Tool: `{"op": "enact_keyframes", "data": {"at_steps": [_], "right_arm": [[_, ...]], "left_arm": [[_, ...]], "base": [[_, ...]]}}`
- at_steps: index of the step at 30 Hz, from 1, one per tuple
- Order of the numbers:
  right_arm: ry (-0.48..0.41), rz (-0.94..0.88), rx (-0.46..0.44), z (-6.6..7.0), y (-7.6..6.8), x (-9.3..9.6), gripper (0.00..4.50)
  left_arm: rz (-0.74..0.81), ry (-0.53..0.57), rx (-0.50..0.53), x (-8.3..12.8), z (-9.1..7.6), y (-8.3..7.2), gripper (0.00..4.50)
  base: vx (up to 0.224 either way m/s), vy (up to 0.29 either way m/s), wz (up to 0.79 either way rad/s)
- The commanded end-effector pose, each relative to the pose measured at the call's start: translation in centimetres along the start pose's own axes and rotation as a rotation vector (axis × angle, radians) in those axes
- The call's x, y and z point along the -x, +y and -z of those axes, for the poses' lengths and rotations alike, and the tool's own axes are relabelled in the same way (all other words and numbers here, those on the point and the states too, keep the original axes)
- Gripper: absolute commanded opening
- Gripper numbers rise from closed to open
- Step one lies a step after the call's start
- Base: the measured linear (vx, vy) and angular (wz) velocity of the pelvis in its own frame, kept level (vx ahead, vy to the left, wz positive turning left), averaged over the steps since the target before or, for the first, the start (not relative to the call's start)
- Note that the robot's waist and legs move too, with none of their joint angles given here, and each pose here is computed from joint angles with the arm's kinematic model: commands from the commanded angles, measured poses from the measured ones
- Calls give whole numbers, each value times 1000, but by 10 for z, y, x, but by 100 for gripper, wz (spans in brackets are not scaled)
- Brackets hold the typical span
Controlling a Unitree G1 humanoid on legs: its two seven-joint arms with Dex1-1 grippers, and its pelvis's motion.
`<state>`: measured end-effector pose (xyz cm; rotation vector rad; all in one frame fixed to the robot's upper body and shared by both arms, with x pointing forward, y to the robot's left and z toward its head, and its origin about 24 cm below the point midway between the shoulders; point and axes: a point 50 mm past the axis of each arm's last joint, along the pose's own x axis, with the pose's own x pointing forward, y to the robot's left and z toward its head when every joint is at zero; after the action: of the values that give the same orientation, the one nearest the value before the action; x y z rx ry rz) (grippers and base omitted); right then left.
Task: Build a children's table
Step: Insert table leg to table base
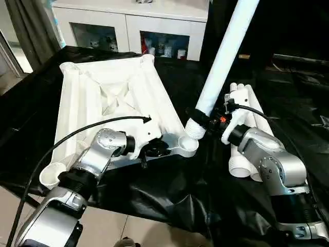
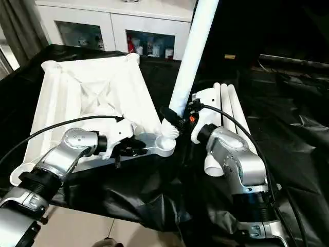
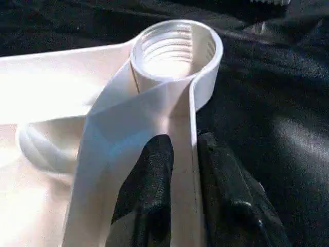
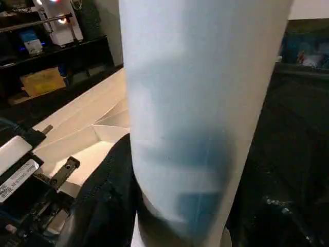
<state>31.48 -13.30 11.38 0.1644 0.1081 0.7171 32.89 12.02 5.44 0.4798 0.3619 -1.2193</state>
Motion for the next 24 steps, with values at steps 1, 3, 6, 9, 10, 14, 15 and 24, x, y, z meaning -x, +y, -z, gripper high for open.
{"op": "enact_keyframes", "data": {"at_steps": [1,3,6,9,10,14,15,24], "right_arm": [[-13,-1,20,-4,0,-1,189],[-13,0,21,-3,-1,0,189],[-12,1,21,-3,-1,0,189],[-11,-2,23,-2,0,0,189],[-11,-2,23,-2,0,0,189],[-7,-13,24,-2,1,-1,189],[-6,-14,25,-2,2,-1,189],[85,-63,31,11,4,-4,189]], "left_arm": [[-22,5,-7,9,-1,7,97],[-9,16,-3,11,3,7,97],[-6,22,4,13,6,6,68],[-13,19,12,14,8,7,55],[-13,19,12,14,8,7,55],[23,10,32,16,10,4,18],[27,10,35,16,11,3,9],[58,-22,49,16,9,-2,0]], "base": [[0,0,0],[0,0,0],[0,0,0],[0,0,0],[0,0,0],[0,0,0],[0,0,0],[0,0,0]]}}
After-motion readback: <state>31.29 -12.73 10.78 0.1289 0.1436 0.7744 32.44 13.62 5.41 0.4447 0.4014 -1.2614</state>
